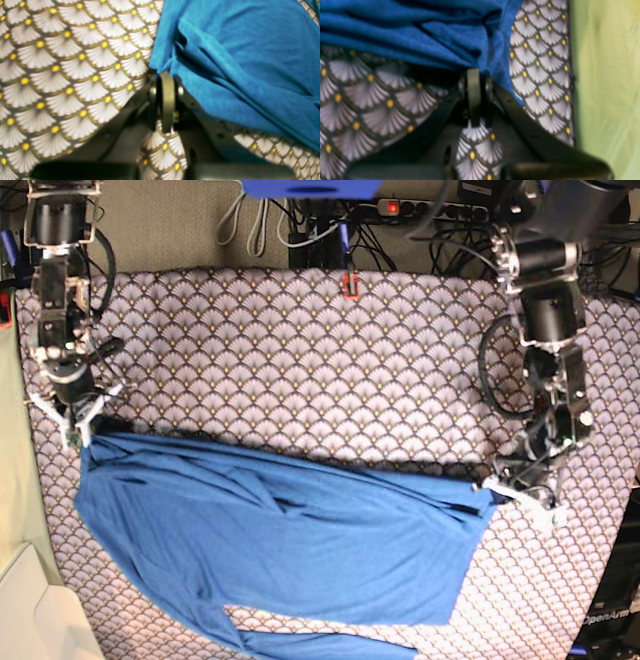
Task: Fold the T-shirt properly
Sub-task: 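Lift both grippers and pull the shirt's shoulder edge toward the robot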
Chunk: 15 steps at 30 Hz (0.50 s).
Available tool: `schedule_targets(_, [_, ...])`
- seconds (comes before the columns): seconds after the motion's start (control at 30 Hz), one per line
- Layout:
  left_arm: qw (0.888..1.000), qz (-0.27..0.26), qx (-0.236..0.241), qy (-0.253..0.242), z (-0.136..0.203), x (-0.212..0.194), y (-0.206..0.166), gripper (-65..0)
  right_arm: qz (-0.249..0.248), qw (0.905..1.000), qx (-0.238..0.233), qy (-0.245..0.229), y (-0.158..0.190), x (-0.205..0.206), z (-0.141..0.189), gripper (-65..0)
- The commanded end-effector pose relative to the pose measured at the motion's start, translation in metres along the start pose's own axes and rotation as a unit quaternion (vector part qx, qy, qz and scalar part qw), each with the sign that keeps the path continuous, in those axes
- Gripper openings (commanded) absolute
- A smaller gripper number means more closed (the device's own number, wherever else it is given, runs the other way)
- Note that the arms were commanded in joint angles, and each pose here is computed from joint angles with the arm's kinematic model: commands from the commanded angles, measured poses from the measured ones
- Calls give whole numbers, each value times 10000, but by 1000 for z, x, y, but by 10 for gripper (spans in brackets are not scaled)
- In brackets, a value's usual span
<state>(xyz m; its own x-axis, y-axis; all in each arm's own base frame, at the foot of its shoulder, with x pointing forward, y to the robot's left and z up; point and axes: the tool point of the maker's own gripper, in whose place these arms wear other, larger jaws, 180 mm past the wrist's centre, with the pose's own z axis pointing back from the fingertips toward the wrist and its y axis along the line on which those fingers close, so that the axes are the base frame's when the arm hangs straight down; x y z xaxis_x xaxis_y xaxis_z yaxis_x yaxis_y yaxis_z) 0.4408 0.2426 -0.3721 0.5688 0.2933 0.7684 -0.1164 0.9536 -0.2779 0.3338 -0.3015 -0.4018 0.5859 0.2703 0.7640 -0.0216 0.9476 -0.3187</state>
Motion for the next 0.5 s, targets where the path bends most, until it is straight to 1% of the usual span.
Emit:
schedule_targets(0.0, [9995,-92,38,-283,6,22,5,-645,56,9995,-223,-217,-21,12,4,-650])
schedule_targets(0.1, [9996,-47,45,-292,13,18,13,-645,-19,9992,-350,-169,-32,6,7,-650])
schedule_targets(0.23, [9986,253,84,-447,25,22,31,-645,-38,9989,-461,-72,-42,-5,13,-650])
schedule_targets(0.27, [9986,256,122,-457,29,22,37,-645,-32,9989,-471,-67,-43,-6,15,-650])
schedule_targets(0.33, [9984,255,134,-484,34,22,42,-645,32,9991,-429,-58,-39,-10,21,-650])
schedule_targets(0.47, [9987,220,186,-413,42,9,49,-645,171,9992,-326,-124,-29,-11,36,-650])
